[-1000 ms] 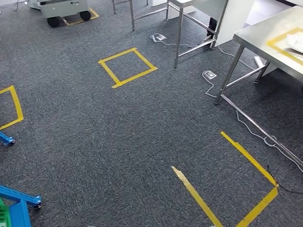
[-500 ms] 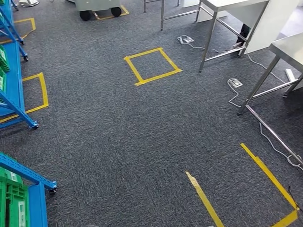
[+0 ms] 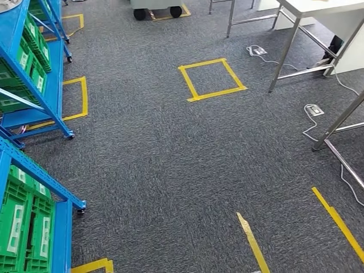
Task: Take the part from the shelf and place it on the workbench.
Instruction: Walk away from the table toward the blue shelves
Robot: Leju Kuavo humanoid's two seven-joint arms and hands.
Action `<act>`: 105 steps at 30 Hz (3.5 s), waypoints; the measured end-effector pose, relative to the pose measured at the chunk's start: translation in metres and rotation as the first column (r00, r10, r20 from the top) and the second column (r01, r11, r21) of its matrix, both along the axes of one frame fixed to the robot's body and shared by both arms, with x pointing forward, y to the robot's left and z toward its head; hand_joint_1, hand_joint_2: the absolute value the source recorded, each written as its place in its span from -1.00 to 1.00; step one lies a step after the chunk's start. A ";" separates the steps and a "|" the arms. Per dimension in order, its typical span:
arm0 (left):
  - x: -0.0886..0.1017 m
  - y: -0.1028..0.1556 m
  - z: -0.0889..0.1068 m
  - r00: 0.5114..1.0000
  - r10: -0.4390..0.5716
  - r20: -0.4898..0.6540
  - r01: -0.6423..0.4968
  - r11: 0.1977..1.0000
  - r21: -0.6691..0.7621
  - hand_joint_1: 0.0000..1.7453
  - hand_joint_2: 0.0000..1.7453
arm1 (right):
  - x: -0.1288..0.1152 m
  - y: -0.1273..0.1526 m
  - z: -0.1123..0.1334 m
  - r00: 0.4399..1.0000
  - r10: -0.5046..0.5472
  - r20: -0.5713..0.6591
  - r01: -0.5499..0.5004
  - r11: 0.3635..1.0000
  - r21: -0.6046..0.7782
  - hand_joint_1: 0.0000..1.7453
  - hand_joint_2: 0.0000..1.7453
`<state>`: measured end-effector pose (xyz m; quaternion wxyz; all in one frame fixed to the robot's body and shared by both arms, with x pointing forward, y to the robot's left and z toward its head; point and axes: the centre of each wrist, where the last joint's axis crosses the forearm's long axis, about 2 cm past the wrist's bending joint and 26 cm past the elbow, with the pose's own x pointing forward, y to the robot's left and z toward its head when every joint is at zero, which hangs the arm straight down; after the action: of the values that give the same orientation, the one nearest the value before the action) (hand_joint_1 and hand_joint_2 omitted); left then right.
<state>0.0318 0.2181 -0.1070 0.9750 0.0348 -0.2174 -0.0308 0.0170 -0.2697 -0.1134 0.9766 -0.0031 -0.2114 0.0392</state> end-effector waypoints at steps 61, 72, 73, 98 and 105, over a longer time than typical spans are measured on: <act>-0.003 0.003 -0.001 1.000 -0.015 -0.026 0.015 1.000 -0.007 -1.00 -1.00 | 0.001 0.005 0.000 1.000 0.002 -0.006 -0.002 1.000 0.015 -1.00 -1.00; -0.004 0.001 -0.001 1.000 -0.015 -0.026 0.014 1.000 -0.011 -1.00 -1.00 | 0.002 0.005 0.000 1.000 0.002 -0.004 -0.002 1.000 0.015 -1.00 -1.00; -0.005 0.001 -0.001 0.999 -0.015 -0.028 0.014 1.000 -0.011 -1.00 -1.00 | 0.002 0.005 0.000 1.000 0.002 -0.006 -0.002 1.000 0.015 -1.00 -1.00; -0.006 0.002 -0.001 1.000 -0.024 -0.016 0.024 1.000 0.001 -1.00 -1.00 | 0.006 0.006 0.001 1.000 0.004 0.002 -0.004 1.000 0.020 -1.00 -1.00; -0.004 0.000 0.000 1.000 -0.026 -0.012 0.026 1.000 -0.002 -1.00 -1.00 | 0.000 0.005 0.000 1.000 0.005 -0.009 -0.005 1.000 0.019 -1.00 -1.00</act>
<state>0.0276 0.2183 -0.1074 0.9758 0.0311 -0.2121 -0.0436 0.0174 -0.2642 -0.1132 0.9774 0.0070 -0.2075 0.0395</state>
